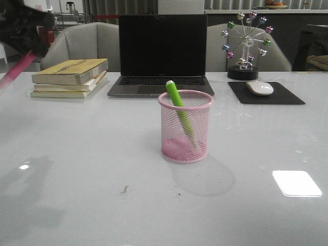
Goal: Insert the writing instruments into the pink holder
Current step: 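Lift the pink marker with the left gripper over the pink holder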
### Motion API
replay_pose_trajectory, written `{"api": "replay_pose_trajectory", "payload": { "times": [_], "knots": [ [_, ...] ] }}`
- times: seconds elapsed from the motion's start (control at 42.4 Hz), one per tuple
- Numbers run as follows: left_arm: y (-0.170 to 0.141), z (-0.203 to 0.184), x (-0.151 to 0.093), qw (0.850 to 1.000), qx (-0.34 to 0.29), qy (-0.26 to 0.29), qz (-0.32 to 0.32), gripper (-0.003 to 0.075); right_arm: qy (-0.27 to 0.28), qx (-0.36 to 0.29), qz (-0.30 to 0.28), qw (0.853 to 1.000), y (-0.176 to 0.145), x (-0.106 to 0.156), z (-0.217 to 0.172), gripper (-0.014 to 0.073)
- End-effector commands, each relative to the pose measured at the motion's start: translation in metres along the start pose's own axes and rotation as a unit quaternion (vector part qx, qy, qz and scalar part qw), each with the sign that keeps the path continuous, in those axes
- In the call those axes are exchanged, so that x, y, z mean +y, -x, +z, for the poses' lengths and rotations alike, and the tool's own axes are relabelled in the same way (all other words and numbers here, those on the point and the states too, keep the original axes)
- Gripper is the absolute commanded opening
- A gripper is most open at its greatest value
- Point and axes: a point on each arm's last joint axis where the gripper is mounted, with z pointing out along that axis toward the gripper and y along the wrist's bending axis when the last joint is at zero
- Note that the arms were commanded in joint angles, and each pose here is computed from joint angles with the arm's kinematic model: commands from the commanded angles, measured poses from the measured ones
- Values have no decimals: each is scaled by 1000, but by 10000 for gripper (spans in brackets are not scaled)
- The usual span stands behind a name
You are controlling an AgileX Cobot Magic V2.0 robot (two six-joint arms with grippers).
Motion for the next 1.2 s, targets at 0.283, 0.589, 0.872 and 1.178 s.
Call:
{"api": "replay_pose_trajectory", "payload": {
  "times": [0.283, 0.589, 0.872, 1.178],
  "knots": [
    [-4, -67, -127, 934, -346, -79, 32, 91, -2, -47, -3, 999, 12, 0, -7, 414],
    [-28, -41, -215, 865, -481, -139, 26, 91, -2, -47, -3, 999, 12, 0, -7, 414],
    [-49, 3, -244, 869, -465, -168, 7, 91, -2, -47, -3, 999, 12, 0, -7, 414],
    [-56, 13, -246, 875, -454, -167, 11, 151, -2, -47, -3, 999, 12, 0, -7, 414]
  ]
}}
